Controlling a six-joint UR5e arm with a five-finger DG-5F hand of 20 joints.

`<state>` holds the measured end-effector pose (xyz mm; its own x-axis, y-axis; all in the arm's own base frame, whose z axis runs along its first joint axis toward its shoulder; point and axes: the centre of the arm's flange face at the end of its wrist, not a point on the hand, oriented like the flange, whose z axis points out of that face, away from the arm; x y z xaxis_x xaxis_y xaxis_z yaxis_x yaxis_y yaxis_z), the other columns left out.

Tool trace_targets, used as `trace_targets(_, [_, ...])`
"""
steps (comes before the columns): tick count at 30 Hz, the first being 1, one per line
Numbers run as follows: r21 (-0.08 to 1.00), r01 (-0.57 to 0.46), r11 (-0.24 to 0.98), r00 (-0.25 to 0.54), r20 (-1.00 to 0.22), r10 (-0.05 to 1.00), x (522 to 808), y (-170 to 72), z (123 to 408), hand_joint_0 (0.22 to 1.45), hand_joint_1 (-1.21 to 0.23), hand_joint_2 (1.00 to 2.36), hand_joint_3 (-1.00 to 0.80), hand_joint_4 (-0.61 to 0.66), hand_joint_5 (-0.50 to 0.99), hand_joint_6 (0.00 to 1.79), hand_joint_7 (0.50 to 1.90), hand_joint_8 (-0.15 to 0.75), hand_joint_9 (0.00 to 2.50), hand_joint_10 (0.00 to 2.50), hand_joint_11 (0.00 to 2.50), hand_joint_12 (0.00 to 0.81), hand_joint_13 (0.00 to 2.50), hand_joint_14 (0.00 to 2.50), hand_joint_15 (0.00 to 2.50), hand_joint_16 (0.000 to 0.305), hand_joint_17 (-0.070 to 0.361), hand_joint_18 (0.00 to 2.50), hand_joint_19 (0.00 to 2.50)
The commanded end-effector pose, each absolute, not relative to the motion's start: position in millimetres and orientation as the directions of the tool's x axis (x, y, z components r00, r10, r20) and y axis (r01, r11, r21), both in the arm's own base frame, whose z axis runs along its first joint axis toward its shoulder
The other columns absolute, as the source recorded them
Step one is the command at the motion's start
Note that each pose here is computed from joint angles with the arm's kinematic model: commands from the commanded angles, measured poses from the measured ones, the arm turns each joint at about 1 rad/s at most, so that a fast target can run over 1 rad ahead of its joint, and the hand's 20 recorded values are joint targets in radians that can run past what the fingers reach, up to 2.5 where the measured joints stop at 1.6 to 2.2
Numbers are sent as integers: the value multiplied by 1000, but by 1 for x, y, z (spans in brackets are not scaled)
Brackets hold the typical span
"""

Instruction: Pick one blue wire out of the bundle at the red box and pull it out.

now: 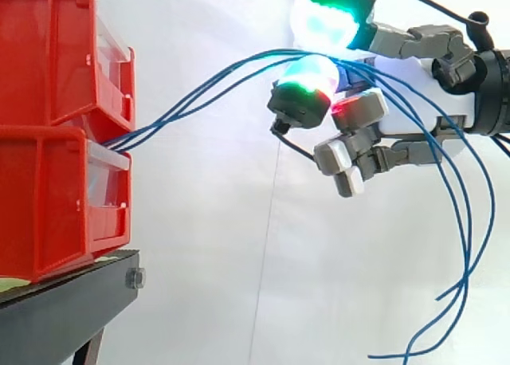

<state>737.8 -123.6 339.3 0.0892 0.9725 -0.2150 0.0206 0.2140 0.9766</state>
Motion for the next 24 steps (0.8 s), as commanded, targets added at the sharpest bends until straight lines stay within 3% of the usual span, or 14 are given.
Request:
trace_targets(1, [977, 20, 214, 90, -215, 973, 738, -124, 340, 590, -624, 1014, -324, 170, -70, 890, 1225, 380, 1371, 20, 836, 421, 1113, 23, 664, 50, 113, 995, 653])
trace_targets(10, [976, 19, 217, 93, -217, 972, 738, -127, 339, 598, -710, 1018, -267, 170, -63, 896, 1235, 389, 1381, 20, 849, 420, 1134, 23, 675, 49, 111, 1011, 644])
trace_targets(19, [976, 24, 215, 94, -216, 972, 737, -127, 338, 622, -877, 1013, -329, 162, -98, 919, 1186, 373, 1261, 17, 851, 417, 1078, 24, 672, 51, 115, 974, 620])
trace_targets(24, [977, 23, 212, 92, -213, 973, 737, -126, 339, 641, -888, 1012, -354, 134, -105, 923, 1168, 363, 1229, 20, 840, 412, 1057, 25, 674, 51, 115, 956, 611])
